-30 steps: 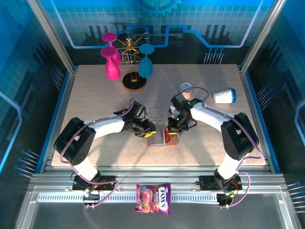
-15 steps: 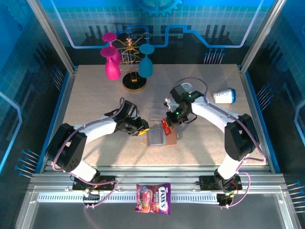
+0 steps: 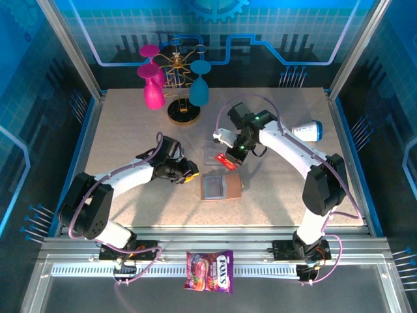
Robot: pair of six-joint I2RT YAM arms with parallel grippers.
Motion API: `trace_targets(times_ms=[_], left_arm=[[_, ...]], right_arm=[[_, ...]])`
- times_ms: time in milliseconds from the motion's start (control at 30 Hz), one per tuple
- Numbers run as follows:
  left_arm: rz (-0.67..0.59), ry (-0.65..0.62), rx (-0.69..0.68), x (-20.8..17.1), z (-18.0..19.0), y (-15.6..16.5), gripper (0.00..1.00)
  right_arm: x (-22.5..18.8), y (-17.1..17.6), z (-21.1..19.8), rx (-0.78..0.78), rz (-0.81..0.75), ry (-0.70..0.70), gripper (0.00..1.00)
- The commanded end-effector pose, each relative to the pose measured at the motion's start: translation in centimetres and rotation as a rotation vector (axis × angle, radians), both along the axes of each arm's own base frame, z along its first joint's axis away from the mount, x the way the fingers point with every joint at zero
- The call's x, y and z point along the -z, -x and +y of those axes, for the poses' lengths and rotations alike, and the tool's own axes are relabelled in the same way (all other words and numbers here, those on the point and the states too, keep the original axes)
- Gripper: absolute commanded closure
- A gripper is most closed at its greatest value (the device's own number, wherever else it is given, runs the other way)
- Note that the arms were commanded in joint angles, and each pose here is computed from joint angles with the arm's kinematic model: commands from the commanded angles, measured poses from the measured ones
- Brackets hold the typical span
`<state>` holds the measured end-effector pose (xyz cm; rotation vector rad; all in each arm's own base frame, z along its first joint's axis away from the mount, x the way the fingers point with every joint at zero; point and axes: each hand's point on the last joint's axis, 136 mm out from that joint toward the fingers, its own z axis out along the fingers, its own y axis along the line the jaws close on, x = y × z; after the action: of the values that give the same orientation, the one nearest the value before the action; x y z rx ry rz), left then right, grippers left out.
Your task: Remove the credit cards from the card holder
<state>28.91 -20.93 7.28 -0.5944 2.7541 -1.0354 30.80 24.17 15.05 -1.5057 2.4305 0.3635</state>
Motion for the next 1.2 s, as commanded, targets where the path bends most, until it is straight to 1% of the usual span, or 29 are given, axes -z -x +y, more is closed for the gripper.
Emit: trace_targets(times_ms=[0, 133, 367, 533, 767, 1167], left_arm=[[0.002, -0.023, 0.003, 0.1, 0.9, 0.8, 0.70], [-0.002, -0.030, -0.020, 0.2, 1.6, 1.3, 0.70], [-0.021, -0.028, -0.047, -0.2, 2.0, 1.5, 0.70], [-0.019, -0.023, -0.046, 0.0, 2.0, 1.2, 0.70], [-0.023, -0.015, -0.025, -0.2, 1.6, 0.6, 0.70], [-0.009, -0.018, -0.029, 0.2, 2.4, 1.6, 0.70]], right_arm=[[0.1, -0.3, -0.3, -0.198, -0.041, 0.092, 1.00], [-0.1, -1.7, 0.0, -0.250, -0.052, 0.130, 1.00], [-0.1, -3.7, 1.5, -0.287, -0.054, 0.136, 1.00], [1.1, -5.3, 2.2, -0.300, -0.059, 0.160, 1.00], [2.1, -6.7, 2.7, -0.320, -0.061, 0.192, 1.00], [4.6, -5.8, 2.3, -0.369, 0.043, 0.235, 1.00]])
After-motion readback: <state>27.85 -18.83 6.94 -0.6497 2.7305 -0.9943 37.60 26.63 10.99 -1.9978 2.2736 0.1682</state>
